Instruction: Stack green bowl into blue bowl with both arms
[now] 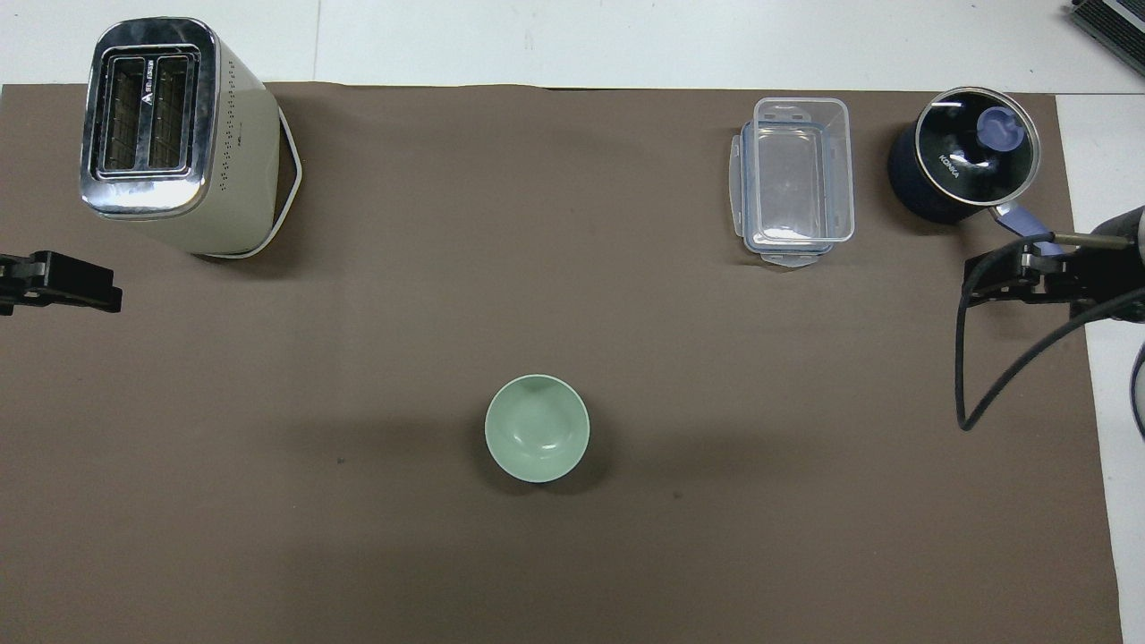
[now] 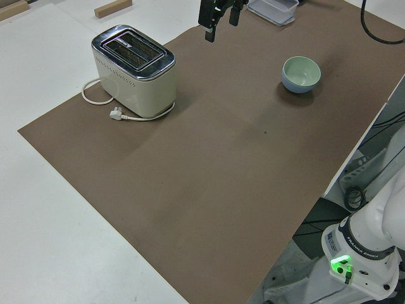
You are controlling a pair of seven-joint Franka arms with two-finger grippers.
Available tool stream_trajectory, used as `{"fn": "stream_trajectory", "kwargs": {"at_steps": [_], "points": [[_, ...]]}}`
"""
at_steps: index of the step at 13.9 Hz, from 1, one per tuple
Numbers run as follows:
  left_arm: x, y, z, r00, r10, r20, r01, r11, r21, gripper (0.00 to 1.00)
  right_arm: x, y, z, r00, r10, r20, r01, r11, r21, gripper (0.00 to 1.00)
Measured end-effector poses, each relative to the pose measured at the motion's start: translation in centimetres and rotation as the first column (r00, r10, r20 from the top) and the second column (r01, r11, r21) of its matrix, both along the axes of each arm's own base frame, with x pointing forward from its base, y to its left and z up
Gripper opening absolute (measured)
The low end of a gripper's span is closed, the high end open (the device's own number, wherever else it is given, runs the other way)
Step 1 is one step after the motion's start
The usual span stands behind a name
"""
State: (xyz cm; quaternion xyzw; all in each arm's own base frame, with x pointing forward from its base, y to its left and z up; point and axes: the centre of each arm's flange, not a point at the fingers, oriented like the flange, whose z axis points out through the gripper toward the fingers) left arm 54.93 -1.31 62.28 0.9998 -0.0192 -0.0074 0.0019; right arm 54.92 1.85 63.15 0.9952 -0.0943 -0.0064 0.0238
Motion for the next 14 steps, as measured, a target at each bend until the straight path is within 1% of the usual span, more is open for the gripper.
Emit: {"fn": "stream_trajectory", "kwargs": {"at_steps": [14], "points": [[0.0, 0.0, 0.0, 1.0, 0.0, 0.0, 0.0, 1.0, 0.0, 1.0, -0.37, 0.64, 0.94, 1.0, 0.011, 0.011, -0.011, 1.0, 0.005, 1.0]]}}
